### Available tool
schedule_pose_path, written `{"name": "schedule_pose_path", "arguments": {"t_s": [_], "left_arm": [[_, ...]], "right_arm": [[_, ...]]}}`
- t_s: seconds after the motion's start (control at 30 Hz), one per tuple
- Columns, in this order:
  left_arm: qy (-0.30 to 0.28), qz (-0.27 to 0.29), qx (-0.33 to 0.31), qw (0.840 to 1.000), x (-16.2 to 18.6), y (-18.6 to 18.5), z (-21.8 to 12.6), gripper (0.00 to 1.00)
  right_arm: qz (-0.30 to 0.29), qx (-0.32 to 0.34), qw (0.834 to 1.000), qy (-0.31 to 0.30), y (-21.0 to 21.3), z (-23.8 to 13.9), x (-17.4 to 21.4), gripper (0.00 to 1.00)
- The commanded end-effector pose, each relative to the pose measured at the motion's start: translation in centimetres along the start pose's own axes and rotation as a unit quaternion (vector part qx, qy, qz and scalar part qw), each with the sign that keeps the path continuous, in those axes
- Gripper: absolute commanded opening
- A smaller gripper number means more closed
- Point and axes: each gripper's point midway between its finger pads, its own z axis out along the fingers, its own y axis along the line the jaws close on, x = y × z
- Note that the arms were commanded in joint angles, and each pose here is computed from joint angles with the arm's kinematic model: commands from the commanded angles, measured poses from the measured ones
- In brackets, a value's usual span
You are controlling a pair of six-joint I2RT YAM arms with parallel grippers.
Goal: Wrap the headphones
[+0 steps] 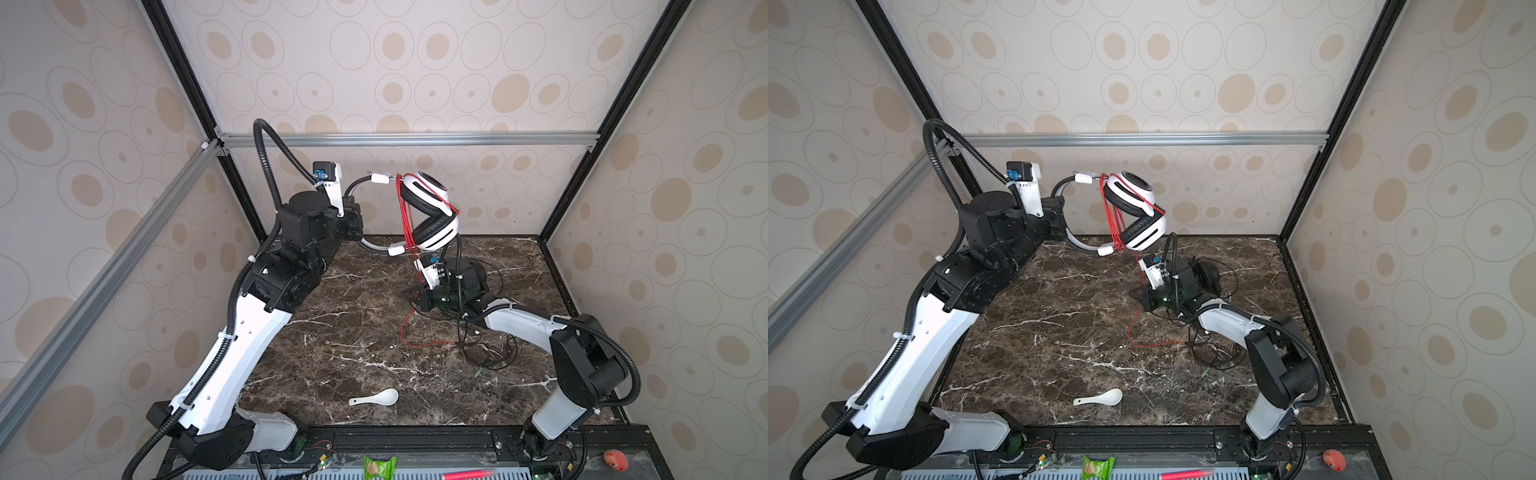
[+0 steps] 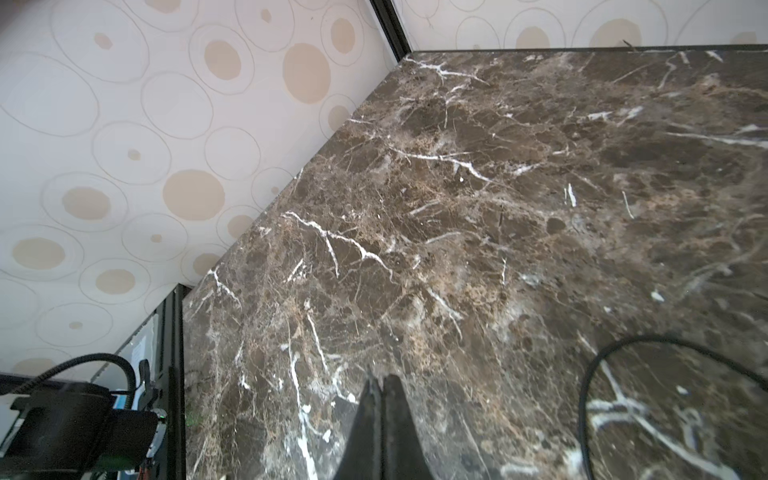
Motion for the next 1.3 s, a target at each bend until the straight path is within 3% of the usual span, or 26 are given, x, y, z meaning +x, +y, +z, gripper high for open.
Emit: {"name": "schedule_pose_path", "arguments": {"t_s": [0.0,0.23,0.37,0.83,1.0,1.27], "left_arm": [[-0.098,-0.098,-0.065,0.988,-5.8,3.2,-2.6,0.00],[-0.070,-0.101,-0.120,0.985,-3.1,5.6,-0.5,0.00],[-0.052,-0.073,-0.143,0.986,-0.9,6.2,0.6,0.00],[0.050,0.010,-0.235,0.971,11.5,9.3,1.9,0.00],[0.093,0.054,-0.217,0.970,15.4,7.9,1.3,0.00],[0.182,0.128,-0.096,0.970,21.1,2.9,1.4,0.00]], "right_arm": [[-0.031,0.036,0.998,0.034,0.9,-1.8,1.9,0.00],[-0.079,0.054,0.993,0.069,2.8,-5.1,3.9,0.00],[-0.120,0.062,0.986,0.101,4.1,-6.7,4.6,0.00],[-0.180,0.025,0.978,0.101,9.9,-12.2,3.4,0.00],[-0.206,0.017,0.974,0.095,11.9,-13.9,2.5,0.00],[-0.259,0.062,0.960,0.086,12.5,-15.7,-1.8,0.00]]}}
